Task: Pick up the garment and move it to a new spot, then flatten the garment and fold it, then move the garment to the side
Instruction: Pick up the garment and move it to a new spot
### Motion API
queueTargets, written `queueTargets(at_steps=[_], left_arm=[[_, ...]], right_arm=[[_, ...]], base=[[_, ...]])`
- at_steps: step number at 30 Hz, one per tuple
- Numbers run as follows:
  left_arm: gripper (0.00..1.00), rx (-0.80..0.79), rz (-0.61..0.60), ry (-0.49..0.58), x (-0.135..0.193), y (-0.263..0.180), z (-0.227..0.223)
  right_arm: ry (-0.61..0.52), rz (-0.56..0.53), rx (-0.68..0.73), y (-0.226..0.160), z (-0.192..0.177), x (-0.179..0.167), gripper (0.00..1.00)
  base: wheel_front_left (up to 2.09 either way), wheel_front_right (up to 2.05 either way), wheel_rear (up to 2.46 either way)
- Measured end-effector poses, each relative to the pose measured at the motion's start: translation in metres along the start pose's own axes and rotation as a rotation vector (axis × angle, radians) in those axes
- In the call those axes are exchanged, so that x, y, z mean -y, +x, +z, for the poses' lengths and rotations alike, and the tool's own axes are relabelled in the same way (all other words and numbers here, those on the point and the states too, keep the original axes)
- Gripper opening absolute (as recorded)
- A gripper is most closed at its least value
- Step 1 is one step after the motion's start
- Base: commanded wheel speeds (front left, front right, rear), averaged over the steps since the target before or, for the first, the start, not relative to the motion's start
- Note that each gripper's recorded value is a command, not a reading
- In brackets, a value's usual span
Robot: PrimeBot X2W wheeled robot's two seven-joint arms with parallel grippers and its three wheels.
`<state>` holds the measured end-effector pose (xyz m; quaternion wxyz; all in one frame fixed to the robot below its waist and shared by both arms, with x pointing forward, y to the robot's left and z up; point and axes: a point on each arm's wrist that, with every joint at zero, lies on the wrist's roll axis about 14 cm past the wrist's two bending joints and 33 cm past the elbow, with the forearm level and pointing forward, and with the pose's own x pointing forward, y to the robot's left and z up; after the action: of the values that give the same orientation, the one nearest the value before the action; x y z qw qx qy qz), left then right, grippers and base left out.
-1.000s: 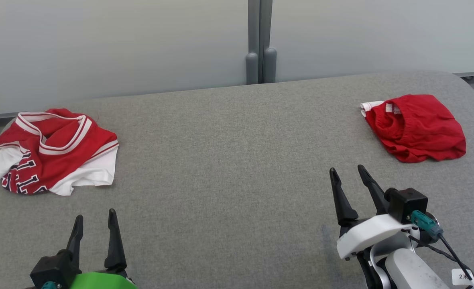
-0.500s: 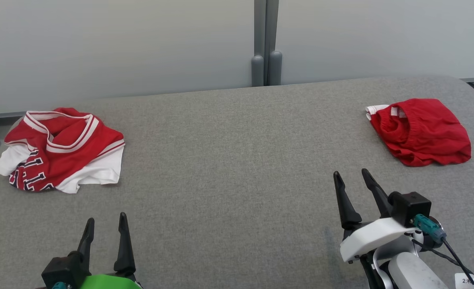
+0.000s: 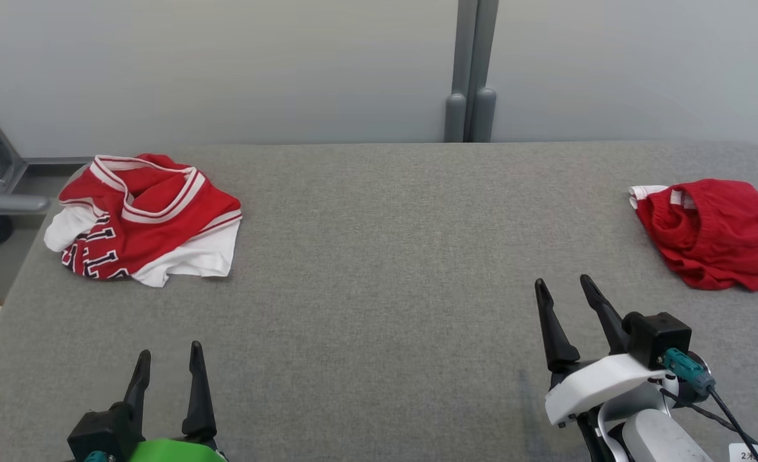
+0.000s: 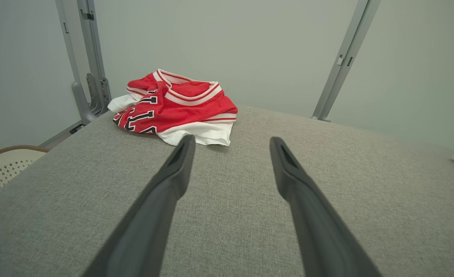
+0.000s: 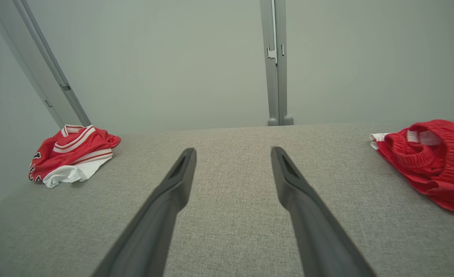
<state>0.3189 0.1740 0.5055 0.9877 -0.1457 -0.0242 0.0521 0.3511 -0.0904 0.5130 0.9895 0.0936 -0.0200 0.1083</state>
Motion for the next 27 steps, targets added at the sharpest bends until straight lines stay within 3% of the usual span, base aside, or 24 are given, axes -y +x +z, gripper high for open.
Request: queueTargets(at_steps=[23,27], left_arm=[[1.00,0.096,0.280,0.005,-0.082,-0.051,0.026],[1.00,0.107,0.287,0.006,-0.084,-0.051,0.029]], right_arm=[[0.017,0.287,-0.036,0.026,-0.011,-0.093,1.00],[0.014,0.302,-0.040,0.025,-0.013,-0.097,1.00]], base=[[0.00,0.00,0.00],[0.00,0.00,0.00]])
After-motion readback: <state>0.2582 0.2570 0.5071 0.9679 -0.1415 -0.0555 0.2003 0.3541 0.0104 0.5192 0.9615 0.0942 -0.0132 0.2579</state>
